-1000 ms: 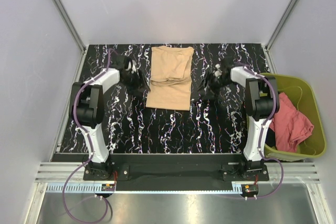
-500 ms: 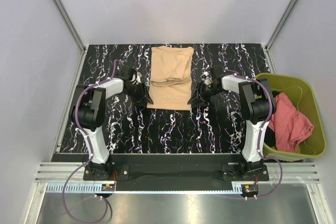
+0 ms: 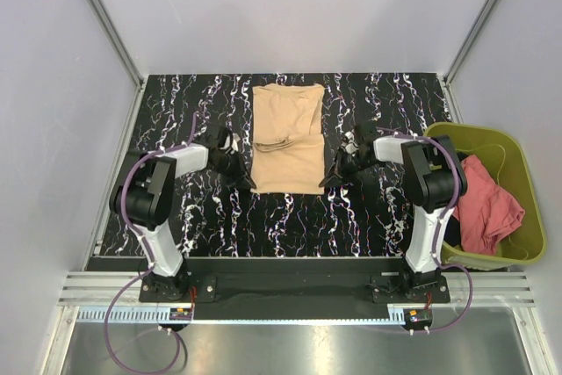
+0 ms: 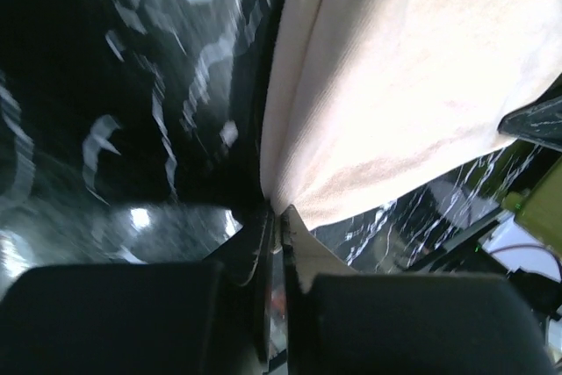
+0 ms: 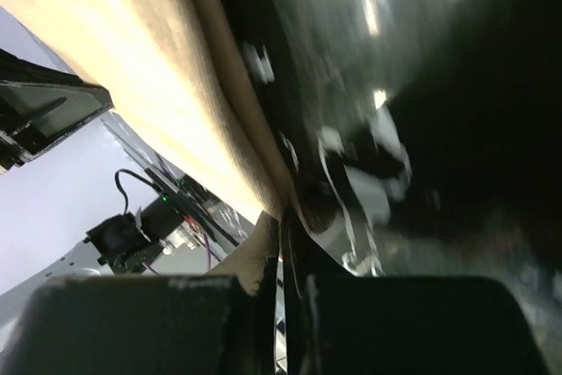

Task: Fold and stack the t-shirts
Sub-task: Fold the tshirt

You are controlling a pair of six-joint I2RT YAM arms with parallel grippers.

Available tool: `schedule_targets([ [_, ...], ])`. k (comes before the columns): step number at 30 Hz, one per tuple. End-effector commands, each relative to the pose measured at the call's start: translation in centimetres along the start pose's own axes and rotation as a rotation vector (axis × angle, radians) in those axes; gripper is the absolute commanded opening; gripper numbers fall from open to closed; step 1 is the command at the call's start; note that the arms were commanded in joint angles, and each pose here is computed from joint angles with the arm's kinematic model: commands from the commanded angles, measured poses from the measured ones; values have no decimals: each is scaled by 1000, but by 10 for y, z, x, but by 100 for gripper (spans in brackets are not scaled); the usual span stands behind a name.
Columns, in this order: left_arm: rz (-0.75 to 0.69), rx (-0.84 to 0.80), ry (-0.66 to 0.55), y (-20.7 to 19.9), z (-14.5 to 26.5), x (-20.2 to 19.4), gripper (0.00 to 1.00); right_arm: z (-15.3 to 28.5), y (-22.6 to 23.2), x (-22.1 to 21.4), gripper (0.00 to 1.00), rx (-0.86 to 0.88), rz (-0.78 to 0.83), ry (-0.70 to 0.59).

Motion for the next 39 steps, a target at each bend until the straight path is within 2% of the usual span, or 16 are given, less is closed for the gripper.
schedule_targets([
  [1, 14, 81, 26, 19, 0, -34, 5, 15, 4, -16, 0, -31, 6, -35],
  [3, 28, 88, 47, 26, 0, -53, 5, 21, 1, -29, 2, -43, 2, -35],
  [4, 16, 71, 35, 22, 6, -56, 8, 22, -3, -37, 11, -54, -5, -26],
  [5, 21, 71, 34, 23, 8, -60, 13, 26, 1, -37, 14, -49, 10, -38],
  [6, 23, 76, 43, 28, 9, -67, 33, 28, -1, -39, 18, -62, 14, -41],
  [7, 14, 79, 26, 28, 14, -66, 40, 31, 1, -36, 25, -67, 26, -54],
  [10, -26, 100, 4, 27, 19, -60, 55, 35, 3, -21, 38, -105, 69, -82],
  [11, -62, 96, -23, 19, 21, -47, 56, 36, 3, -15, 39, -118, 81, -92],
  [15, -113, 110, -29, 1, 17, -17, 54, 37, 8, 14, 41, -154, 131, -106],
  [17, -123, 98, -22, -12, 10, 0, 43, 35, 12, 32, 40, -167, 143, -111],
  [20, -104, 90, -20, -25, 9, 11, 33, 37, 17, 46, 34, -193, 150, -112],
  [24, -97, 60, -48, -39, 15, 15, 29, 37, 30, 56, 25, -153, 141, -119],
  [28, -75, 52, -30, -40, 8, 15, 31, 20, 35, 67, 17, -83, 94, -89],
  [29, -74, 50, -33, -42, 6, 19, 33, 17, 39, 71, 17, -60, 92, -88],
  [30, -67, 57, -27, -40, 2, 22, 39, 14, 40, 75, 17, -54, 76, -92],
  [39, 27, 32, -149, -42, 18, 86, 52, 7, 55, 137, 17, -27, 64, -183],
])
Point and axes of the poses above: each gripper's point midway between its finger pads, its own z axis back along the fingers, its own y axis along the line the jaws close on, x = y × z, the point moved 1 cm from there along z, back along the fingers, and after that the axes turned 6 degrees about z, right-handed, at the moved point
